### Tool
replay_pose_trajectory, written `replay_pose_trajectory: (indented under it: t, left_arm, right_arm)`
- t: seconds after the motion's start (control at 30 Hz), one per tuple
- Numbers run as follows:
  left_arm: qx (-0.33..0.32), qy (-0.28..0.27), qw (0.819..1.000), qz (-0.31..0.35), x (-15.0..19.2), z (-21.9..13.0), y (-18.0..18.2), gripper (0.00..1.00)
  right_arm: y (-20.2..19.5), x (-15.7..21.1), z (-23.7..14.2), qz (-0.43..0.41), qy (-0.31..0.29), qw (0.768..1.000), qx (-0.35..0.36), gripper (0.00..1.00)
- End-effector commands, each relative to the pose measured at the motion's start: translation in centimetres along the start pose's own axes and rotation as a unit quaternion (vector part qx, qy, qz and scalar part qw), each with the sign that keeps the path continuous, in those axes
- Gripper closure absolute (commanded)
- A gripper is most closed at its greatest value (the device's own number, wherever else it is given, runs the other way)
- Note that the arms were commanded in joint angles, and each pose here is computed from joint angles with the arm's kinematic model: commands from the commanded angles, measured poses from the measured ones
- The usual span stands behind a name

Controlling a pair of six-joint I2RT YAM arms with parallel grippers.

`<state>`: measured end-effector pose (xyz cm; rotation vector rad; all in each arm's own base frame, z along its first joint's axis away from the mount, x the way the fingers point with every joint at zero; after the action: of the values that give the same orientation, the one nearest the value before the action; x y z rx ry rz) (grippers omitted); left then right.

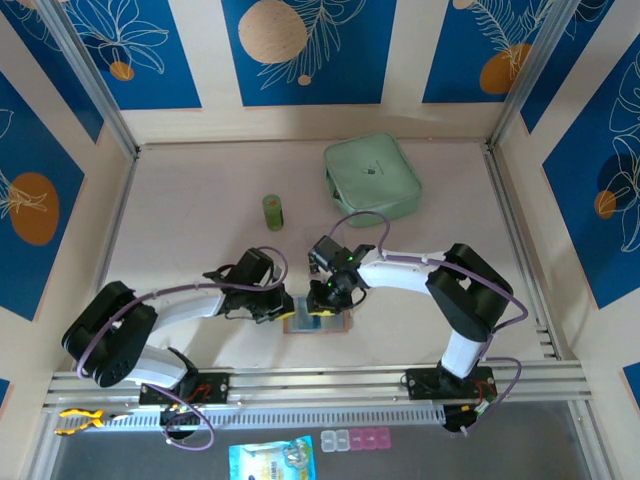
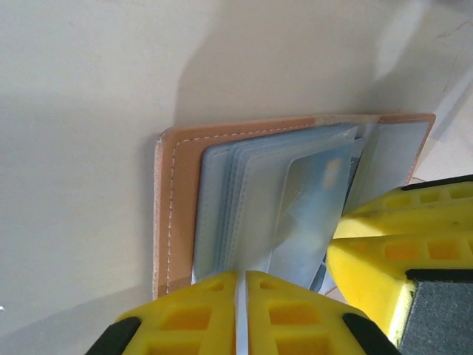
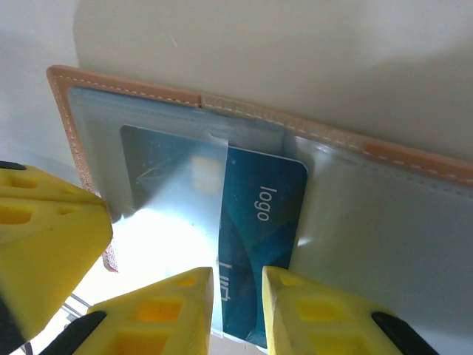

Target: Take the credit cards out of the card holder

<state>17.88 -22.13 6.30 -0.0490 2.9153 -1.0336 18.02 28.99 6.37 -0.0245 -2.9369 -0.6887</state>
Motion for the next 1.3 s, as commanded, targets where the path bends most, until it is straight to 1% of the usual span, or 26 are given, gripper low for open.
replay_pose_trajectory:
  t: [0.0, 0.17, 0.4, 0.73, 1.27]
  left_arm:
    - [-0.003, -0.006, 1.000, 0.019, -0.3, -0.8, -1.0, 0.89]
    - [0.000, -0.002, 1.000, 0.026, -0.4, -0.8, -1.7, 0.90]
    - [-0.008, 0.008, 0.999, 0.039, 0.1, 0.3, -2.5, 0.92]
    - [-0.048, 0.015, 0.998, 0.044, 0.4, 0.9, -1.3, 0.95]
    - [-0.066, 0.025, 0.997, 0.038, 0.9, 1.5, -0.5, 0.96]
  right_arm:
    - [0.5, 0.3, -1.4, -0.008, -0.009, 1.000, -0.001, 0.74]
    - [0.6, 0.3, -1.8, -0.008, -0.012, 1.000, -0.012, 0.73]
    - [0.3, 0.3, -2.0, 0.000, -0.016, 1.000, -0.021, 0.73]
    - [-0.4, 0.2, -1.8, 0.012, -0.012, 0.999, -0.032, 0.73]
    - [-1.4, 0.2, -0.4, 0.026, 0.001, 0.999, -0.042, 0.73]
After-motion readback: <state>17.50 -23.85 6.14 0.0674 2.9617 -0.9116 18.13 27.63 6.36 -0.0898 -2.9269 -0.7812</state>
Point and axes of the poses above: each hand's point on the last joint's axis, 136 mm out from that joint toward the fingers, its own z axis out along the fingers, its own y axis along the line the jaws close on, x = y × z, the point moved 4 cm from there along -z, back along the fingers, and after that the axes turned 7 degrees about z, right-handed, at the moved point
